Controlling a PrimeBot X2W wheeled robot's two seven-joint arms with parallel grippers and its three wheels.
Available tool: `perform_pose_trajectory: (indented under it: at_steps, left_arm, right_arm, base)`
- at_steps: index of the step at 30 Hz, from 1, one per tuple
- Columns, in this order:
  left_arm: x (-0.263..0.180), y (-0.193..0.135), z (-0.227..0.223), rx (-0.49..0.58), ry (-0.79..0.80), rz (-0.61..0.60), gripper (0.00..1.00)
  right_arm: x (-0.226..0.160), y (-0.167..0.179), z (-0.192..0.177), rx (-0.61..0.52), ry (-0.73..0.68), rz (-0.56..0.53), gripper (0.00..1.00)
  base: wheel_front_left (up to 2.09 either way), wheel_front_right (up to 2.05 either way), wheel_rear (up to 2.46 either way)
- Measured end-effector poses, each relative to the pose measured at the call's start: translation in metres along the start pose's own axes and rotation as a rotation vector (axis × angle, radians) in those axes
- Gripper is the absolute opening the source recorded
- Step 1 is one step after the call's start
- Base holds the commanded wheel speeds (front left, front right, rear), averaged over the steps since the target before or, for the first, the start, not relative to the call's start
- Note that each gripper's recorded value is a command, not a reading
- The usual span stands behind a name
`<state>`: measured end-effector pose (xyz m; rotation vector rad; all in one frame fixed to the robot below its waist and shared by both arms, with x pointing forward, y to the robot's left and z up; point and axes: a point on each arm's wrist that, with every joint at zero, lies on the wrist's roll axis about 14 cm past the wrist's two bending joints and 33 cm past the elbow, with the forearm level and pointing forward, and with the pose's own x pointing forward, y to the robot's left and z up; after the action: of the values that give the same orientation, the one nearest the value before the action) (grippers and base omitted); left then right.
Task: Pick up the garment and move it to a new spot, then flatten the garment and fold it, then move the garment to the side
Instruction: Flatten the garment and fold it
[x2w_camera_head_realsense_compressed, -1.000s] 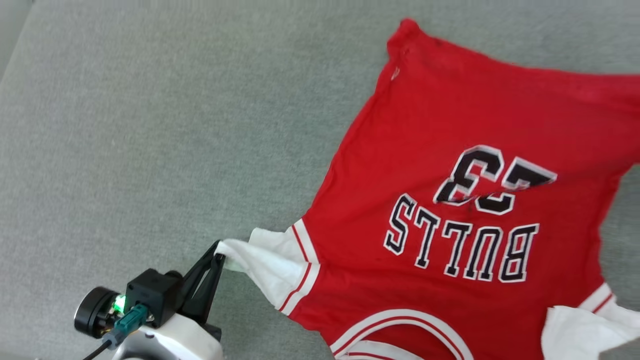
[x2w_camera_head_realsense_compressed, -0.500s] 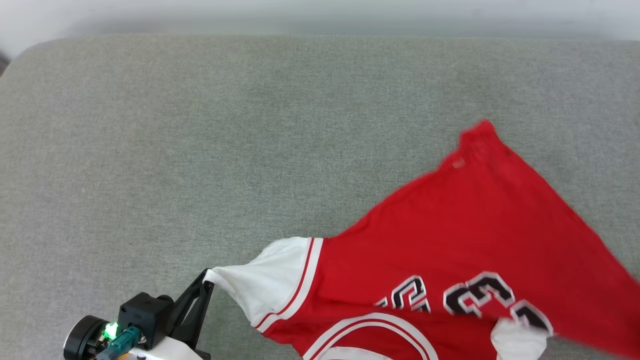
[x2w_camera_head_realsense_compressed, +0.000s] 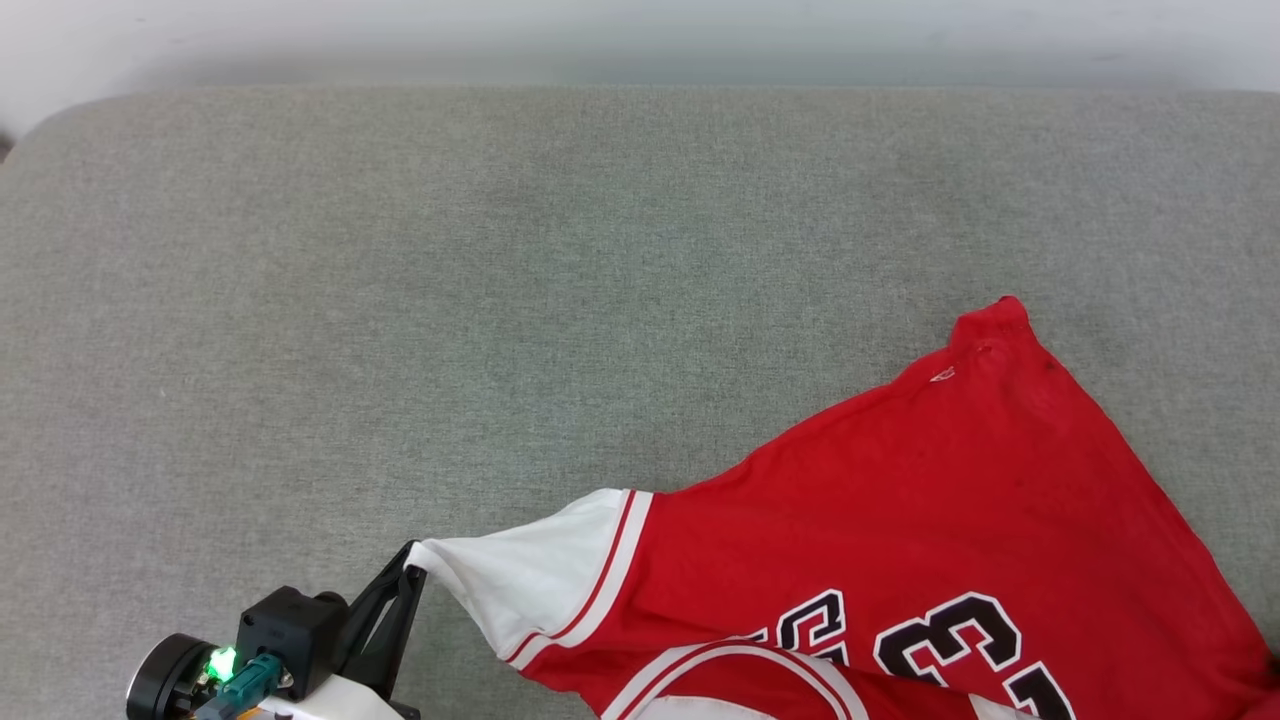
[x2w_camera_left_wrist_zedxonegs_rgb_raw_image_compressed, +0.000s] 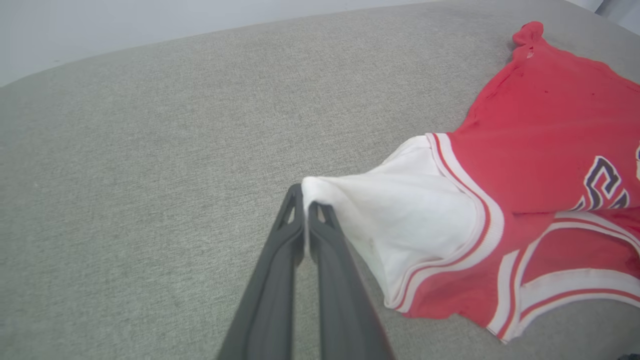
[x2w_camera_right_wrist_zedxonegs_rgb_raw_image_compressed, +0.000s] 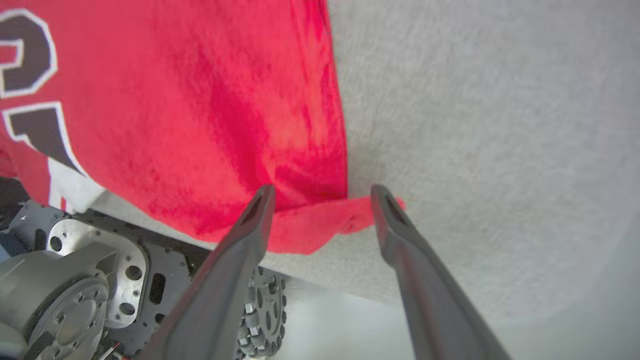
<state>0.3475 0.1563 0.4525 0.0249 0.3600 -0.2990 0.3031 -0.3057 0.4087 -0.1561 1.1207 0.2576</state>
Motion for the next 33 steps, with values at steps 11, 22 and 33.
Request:
perform_pose_trajectory:
  at_steps: [11, 22, 33]
  left_arm:
    - [0.007, 0.003, 0.001, 0.0, -0.001, 0.003, 0.0]
    - [0.027, 0.009, -0.005, -0.009, 0.009, 0.016, 0.0]
    - [0.042, 0.017, -0.02, -0.022, 0.049, 0.044, 0.0]
  right_arm:
    - [-0.031, -0.008, 0.145, -0.266, -0.223, -0.071, 1.0]
    - [0.045, 0.029, 0.202, -0.379, -0.049, -0.022, 1.0]
    - [0.134, 0.059, 0.202, -0.361, 0.065, 0.066, 1.0]
  base:
    - [0.0, 0.0, 0.0]
    - [0.0, 0.0, 0.0]
    - [0.0, 0.0, 0.0]
